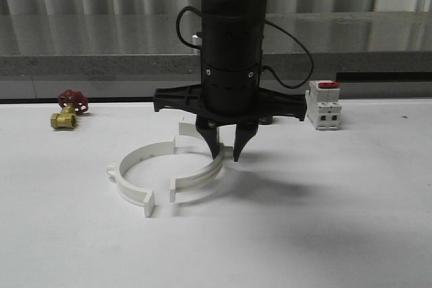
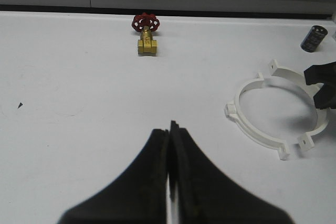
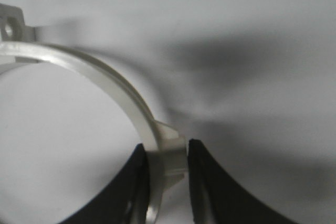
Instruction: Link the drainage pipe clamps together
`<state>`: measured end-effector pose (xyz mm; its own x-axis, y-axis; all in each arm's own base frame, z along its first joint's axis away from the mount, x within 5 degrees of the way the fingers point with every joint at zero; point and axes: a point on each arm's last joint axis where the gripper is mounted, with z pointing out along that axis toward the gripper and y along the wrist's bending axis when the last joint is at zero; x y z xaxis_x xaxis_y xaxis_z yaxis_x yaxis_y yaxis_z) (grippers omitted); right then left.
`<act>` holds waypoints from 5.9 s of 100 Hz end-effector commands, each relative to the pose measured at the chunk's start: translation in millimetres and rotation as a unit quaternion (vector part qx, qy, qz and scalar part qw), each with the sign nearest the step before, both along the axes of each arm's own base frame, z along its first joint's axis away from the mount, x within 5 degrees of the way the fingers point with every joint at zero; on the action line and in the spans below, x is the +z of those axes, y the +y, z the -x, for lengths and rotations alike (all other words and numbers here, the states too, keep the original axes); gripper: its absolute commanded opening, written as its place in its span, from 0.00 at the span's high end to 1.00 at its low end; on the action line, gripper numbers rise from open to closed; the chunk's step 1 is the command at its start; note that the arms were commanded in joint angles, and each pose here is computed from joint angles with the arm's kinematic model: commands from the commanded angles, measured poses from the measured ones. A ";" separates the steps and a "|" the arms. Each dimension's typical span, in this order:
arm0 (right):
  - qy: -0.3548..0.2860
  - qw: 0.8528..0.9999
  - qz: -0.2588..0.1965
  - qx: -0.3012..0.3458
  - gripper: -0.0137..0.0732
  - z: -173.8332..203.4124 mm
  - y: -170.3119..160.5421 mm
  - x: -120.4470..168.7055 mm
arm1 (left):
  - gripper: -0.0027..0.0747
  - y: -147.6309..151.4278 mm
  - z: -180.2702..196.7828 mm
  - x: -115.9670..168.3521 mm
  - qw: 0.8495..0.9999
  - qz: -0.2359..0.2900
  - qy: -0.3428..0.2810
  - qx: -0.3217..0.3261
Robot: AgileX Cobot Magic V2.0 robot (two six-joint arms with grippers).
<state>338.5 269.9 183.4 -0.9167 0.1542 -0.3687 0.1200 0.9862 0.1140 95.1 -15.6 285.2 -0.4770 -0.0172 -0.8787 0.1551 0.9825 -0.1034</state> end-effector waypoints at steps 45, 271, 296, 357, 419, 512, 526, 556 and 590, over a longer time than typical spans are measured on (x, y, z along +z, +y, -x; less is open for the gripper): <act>-0.030 0.998 -0.051 -0.012 0.78 -3.7 6.5 22.4 | 0.99 1.7 -3.3 13.5 0.999 0.010 -0.041 0.016; -0.257 0.963 0.001 0.086 0.22 91.1 -181.8 185.9 | 0.99 1.7 -3.3 13.5 0.999 0.010 -0.041 0.016; -0.312 0.949 0.031 0.046 0.22 186.5 -242.3 197.6 | 0.99 1.7 -3.3 13.5 0.999 0.010 -0.041 0.016; -0.337 0.939 0.060 0.020 0.92 296.5 -280.6 175.2 | 0.99 1.7 -3.3 13.5 0.999 0.010 -0.041 0.016; -0.334 0.940 0.061 0.020 0.92 296.6 -280.8 174.2 | 0.99 1.7 -3.3 13.5 0.999 0.010 -0.041 0.016; -0.572 0.820 0.031 0.016 0.92 289.2 -266.6 43.9 | 0.99 1.7 -3.3 13.5 0.999 0.010 -0.041 0.016; -0.572 0.819 0.038 0.017 0.92 287.0 -267.0 34.8 | 0.99 1.7 -3.2 13.6 0.999 0.010 -0.042 0.016; -0.585 0.811 0.027 0.002 0.92 284.1 -268.0 24.5 | 0.99 1.7 -3.2 13.6 0.999 0.010 -0.042 0.016; -0.584 0.811 0.027 0.002 0.92 284.1 -268.0 24.3 | 0.99 1.7 -3.2 13.6 0.999 0.010 -0.042 0.016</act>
